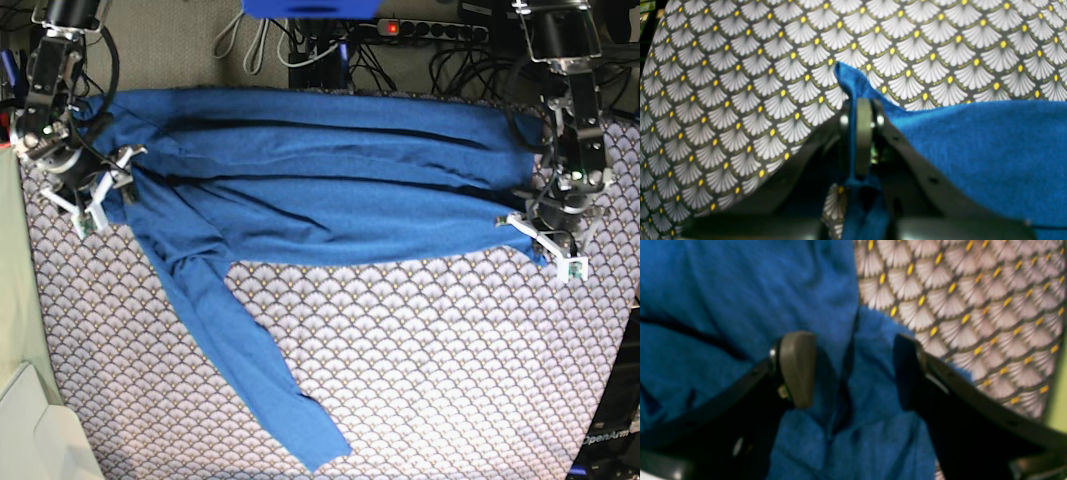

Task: Fold the T-shirt properly
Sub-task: 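Hold the folded edge and shift the right gripper along the sleeve seam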

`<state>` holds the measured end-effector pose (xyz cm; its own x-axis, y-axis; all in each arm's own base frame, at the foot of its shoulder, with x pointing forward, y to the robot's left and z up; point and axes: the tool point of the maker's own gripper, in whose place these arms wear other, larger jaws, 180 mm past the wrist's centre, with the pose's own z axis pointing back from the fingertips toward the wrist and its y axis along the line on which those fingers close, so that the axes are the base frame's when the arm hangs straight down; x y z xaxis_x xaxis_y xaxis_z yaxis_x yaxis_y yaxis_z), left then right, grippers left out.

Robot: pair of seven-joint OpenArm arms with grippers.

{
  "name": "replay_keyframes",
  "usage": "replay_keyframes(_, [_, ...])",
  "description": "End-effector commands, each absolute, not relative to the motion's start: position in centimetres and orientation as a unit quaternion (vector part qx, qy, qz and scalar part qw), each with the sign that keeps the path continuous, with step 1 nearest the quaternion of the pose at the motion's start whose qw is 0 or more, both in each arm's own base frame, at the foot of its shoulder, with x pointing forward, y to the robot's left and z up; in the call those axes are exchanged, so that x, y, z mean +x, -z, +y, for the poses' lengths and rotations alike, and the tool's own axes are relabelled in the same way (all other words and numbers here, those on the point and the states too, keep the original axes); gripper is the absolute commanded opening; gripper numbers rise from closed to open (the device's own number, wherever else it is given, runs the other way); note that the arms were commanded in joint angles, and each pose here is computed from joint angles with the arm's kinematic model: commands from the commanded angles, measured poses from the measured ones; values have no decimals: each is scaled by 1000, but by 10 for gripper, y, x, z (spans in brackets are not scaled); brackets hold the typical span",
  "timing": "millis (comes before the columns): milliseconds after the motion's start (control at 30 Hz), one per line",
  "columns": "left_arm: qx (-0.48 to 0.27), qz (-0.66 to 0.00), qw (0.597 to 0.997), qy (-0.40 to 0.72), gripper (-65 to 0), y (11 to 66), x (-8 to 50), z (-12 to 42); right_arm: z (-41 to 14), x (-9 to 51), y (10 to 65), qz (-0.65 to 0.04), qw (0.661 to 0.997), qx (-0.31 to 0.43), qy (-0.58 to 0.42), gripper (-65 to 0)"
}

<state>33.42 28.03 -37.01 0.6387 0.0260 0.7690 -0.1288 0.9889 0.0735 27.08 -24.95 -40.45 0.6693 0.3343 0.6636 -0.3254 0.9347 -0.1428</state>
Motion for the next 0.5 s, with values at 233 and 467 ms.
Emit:
replay_keyframes(233, [70,-448,890,-40,-647,353,344,286,-257,283,404,-377,911,-2,-166,-278])
replay_keyframes(467, [70,-451,889,-41,-647,352,345,286,-255,284,404,-378,911,-1,-167,-360])
